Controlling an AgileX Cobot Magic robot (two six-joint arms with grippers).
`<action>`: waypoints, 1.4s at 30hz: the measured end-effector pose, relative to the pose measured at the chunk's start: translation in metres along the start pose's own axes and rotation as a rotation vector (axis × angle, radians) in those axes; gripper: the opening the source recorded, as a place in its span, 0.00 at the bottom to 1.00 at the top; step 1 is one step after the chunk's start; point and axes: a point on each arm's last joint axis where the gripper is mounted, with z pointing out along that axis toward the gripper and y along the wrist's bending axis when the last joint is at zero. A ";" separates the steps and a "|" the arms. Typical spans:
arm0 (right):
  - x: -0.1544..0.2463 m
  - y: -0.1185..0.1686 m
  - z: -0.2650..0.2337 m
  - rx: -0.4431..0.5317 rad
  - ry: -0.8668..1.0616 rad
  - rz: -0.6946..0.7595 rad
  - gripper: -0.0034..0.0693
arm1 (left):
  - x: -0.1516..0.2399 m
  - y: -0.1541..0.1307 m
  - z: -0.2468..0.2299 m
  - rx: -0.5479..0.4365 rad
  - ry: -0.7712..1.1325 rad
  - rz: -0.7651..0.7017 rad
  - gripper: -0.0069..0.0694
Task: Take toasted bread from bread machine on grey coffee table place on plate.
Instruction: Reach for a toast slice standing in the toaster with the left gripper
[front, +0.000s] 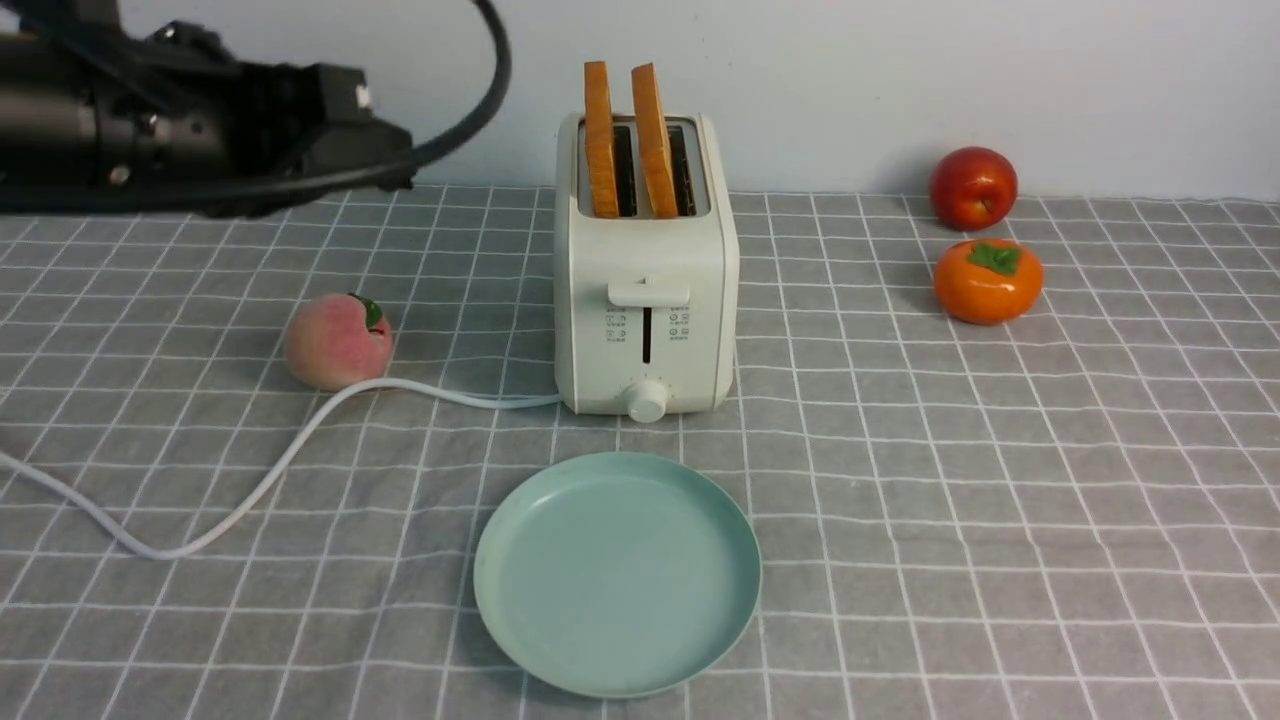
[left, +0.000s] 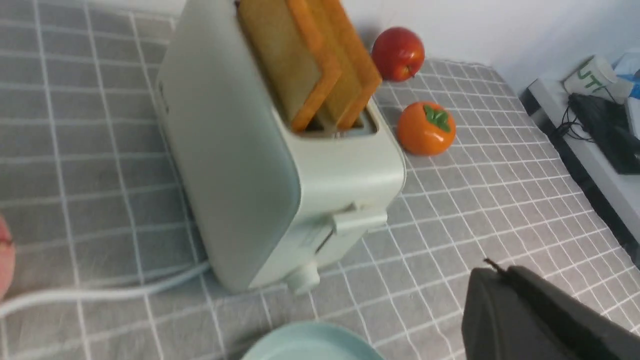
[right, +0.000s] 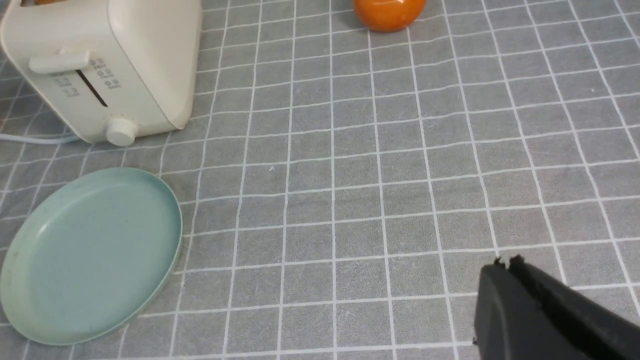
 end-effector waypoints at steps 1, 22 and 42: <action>-0.001 0.000 0.000 -0.001 -0.009 0.000 0.03 | -0.003 -0.001 0.007 0.007 0.000 0.020 0.07; -0.004 0.001 0.000 -0.017 -0.047 0.012 0.05 | -0.003 0.029 0.179 -0.056 -0.019 0.065 0.84; -0.005 0.001 0.000 -0.015 -0.049 0.010 0.07 | -0.017 0.021 0.171 -0.051 -0.052 0.160 0.20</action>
